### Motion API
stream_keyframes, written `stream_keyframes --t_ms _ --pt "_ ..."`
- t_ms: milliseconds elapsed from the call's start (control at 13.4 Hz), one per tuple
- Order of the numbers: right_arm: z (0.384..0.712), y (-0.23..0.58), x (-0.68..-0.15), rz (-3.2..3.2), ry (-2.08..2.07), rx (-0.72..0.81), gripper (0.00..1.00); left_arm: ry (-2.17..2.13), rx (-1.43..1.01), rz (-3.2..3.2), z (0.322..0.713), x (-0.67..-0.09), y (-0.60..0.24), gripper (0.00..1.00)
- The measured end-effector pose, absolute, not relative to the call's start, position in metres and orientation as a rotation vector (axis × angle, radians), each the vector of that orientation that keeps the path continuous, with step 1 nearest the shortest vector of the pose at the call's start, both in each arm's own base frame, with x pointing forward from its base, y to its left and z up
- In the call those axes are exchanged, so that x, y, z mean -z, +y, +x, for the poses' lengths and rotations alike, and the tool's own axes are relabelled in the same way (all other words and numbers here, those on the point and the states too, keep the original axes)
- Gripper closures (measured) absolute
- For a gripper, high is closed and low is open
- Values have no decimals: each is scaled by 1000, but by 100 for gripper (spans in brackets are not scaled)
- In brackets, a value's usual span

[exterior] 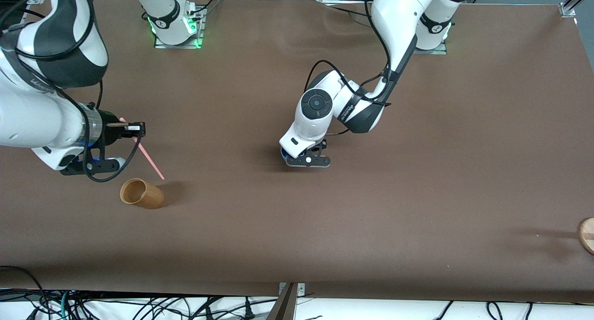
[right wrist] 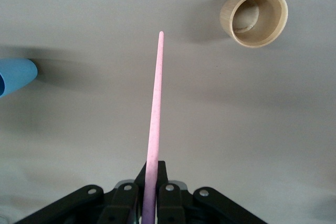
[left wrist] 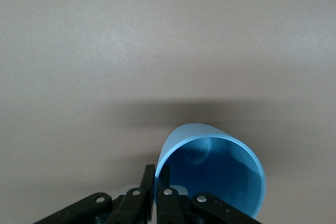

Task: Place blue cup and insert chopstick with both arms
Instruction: 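Pull the chopstick out with the right gripper while the left gripper carries the cup, then release the blue cup with the left gripper and raise it away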

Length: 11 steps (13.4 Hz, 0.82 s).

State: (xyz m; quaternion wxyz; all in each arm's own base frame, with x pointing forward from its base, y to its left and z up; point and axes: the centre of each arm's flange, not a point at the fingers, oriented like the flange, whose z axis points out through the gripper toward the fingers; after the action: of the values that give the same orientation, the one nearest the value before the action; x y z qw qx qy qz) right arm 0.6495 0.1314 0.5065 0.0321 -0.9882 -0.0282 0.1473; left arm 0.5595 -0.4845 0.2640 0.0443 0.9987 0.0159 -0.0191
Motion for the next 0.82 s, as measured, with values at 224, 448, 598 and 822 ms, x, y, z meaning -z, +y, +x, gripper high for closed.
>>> stream_keyframes --t_ms 224,448,598,822 --pt "650 150 -501 -3053 -33 -448 94 71 44 3047 562 -269 -485 80" --pt "645 174 -501 -3066 17 -441 94 89 5 3033 573 -283 -482 55" --pt "639 195 -502 -3052 74 -450 94 98 -24 3021 587 -304 -469 36" --pt "629 233 -504 -2996 233 -465 94 -61 17 3041 620 -365 -403 5"
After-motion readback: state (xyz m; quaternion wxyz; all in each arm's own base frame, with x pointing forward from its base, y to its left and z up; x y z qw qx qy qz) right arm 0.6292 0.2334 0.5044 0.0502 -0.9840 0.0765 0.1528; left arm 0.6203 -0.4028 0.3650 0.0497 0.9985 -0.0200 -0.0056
